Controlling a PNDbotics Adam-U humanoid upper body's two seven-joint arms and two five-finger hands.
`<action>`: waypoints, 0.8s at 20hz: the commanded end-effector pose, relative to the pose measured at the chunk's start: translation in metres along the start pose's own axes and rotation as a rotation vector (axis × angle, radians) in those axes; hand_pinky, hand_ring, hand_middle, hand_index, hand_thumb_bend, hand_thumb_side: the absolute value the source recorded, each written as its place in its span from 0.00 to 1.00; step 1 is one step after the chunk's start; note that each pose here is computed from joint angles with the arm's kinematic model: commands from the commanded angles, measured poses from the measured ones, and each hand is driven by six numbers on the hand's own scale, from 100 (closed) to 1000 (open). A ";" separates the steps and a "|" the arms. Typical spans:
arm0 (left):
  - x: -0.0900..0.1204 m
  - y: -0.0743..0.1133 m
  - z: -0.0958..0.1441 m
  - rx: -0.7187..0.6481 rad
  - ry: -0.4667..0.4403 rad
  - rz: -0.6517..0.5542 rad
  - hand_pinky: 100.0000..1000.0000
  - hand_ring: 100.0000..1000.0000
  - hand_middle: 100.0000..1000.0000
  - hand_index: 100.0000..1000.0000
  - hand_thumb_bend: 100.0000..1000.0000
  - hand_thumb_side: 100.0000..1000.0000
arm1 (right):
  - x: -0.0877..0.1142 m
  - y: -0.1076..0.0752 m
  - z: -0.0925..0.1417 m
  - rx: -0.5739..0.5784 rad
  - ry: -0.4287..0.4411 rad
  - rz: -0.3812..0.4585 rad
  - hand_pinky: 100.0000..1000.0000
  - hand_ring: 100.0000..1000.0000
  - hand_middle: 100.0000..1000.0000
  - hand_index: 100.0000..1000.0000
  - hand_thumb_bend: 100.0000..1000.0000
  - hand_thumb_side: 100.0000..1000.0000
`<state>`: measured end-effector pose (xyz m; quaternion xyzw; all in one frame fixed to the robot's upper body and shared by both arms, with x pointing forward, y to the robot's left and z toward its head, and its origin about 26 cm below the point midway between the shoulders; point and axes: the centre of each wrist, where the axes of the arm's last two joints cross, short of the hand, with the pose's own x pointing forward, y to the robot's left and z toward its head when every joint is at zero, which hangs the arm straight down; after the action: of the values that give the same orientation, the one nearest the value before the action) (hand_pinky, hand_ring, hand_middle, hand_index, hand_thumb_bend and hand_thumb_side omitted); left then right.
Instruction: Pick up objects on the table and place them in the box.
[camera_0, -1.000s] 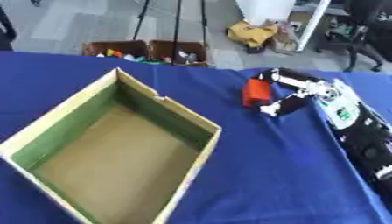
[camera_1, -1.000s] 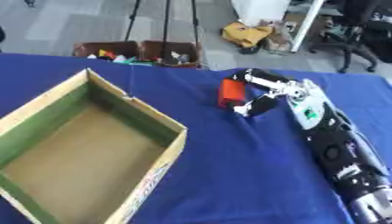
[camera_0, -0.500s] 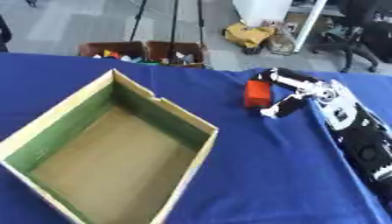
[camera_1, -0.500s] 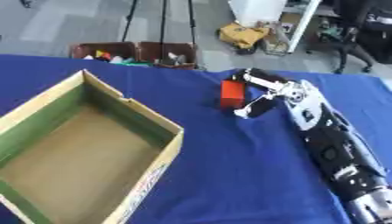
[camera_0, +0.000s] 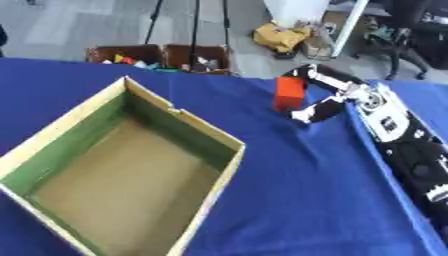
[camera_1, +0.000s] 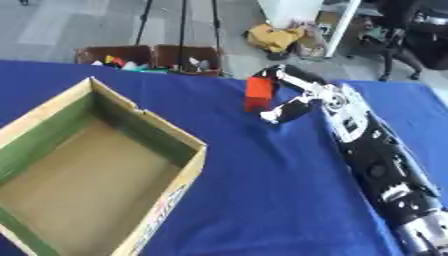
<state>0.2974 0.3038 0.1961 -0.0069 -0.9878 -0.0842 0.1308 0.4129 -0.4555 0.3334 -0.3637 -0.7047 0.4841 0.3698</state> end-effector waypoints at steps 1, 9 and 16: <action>0.006 0.007 -0.005 -0.015 -0.009 -0.014 0.49 0.69 0.83 0.90 0.00 0.88 | 0.011 -0.030 0.004 -0.062 -0.043 0.037 0.56 0.43 0.29 0.46 0.00 0.16; 0.008 0.012 -0.004 -0.003 0.003 -0.006 0.50 0.69 0.82 0.90 0.00 0.88 | 0.072 -0.058 -0.010 -0.158 -0.274 -0.012 0.52 0.42 0.28 0.44 0.00 0.15; 0.009 0.016 -0.008 0.005 0.001 0.005 0.50 0.69 0.82 0.90 0.00 0.87 | 0.137 -0.055 -0.029 -0.147 -0.450 -0.042 0.51 0.42 0.29 0.44 0.00 0.16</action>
<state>0.2945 0.3136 0.1983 -0.0152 -0.9866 -0.0725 0.1451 0.3781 -0.3472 0.3991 -0.2563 -0.8046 0.4920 0.2118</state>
